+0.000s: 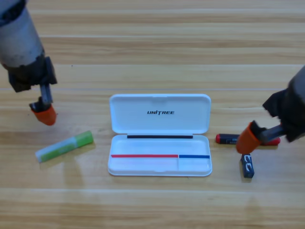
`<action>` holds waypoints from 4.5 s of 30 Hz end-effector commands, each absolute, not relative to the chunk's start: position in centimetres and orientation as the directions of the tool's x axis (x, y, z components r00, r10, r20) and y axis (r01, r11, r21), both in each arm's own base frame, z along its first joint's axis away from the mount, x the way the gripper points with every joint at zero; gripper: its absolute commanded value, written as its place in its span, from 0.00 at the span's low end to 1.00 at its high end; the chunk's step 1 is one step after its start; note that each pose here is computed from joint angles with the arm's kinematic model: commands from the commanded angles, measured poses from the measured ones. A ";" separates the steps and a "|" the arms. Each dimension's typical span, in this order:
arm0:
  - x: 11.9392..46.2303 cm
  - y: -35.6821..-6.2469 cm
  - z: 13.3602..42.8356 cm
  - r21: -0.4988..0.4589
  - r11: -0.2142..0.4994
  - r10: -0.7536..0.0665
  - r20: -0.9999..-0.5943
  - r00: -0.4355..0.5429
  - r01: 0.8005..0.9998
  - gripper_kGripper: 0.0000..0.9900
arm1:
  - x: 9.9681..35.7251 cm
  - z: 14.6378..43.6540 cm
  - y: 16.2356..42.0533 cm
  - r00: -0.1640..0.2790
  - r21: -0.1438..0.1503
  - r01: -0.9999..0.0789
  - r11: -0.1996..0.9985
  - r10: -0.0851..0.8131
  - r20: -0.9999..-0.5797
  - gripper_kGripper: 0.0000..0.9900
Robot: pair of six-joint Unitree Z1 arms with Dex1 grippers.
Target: Clean up eraser and pencils
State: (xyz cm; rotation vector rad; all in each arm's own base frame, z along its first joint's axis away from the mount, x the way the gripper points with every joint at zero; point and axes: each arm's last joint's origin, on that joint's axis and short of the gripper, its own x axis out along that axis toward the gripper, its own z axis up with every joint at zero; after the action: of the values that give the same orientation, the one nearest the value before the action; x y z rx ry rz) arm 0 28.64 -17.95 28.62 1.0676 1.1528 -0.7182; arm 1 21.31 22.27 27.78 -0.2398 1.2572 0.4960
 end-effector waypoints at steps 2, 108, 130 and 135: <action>31.7 -18.4 23.3 0.152 0.437 0.069 -0.988 0.135 0.887 0.97 | 23.7 22.8 23.2 0.160 0.024 -0.232 0.972 0.062 -0.985 1.00; 26.8 -26.2 26.4 0.091 0.135 -0.045 -0.994 0.098 0.987 0.00 | 23.6 28.7 25.1 -0.002 0.013 -0.996 0.088 0.131 -0.991 1.00; 26.3 -33.8 20.5 0.028 0.025 -0.011 -1.000 0.028 0.999 0.00 | 33.9 17.2 25.3 -0.014 0.013 -1.000 -0.014 0.018 -1.000 0.93; 26.3 -33.9 20.3 0.023 0.025 -0.009 -1.000 0.023 0.999 0.00 | 35.0 15.8 25.2 0.002 -0.002 -1.000 -0.011 -0.010 -1.000 0.91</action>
State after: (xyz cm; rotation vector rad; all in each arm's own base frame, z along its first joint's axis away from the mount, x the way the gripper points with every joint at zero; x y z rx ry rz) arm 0 26.71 -32.63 22.90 1.1779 1.1450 -1.1493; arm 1 32.99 26.16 19.46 -1.2143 1.1313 1.2425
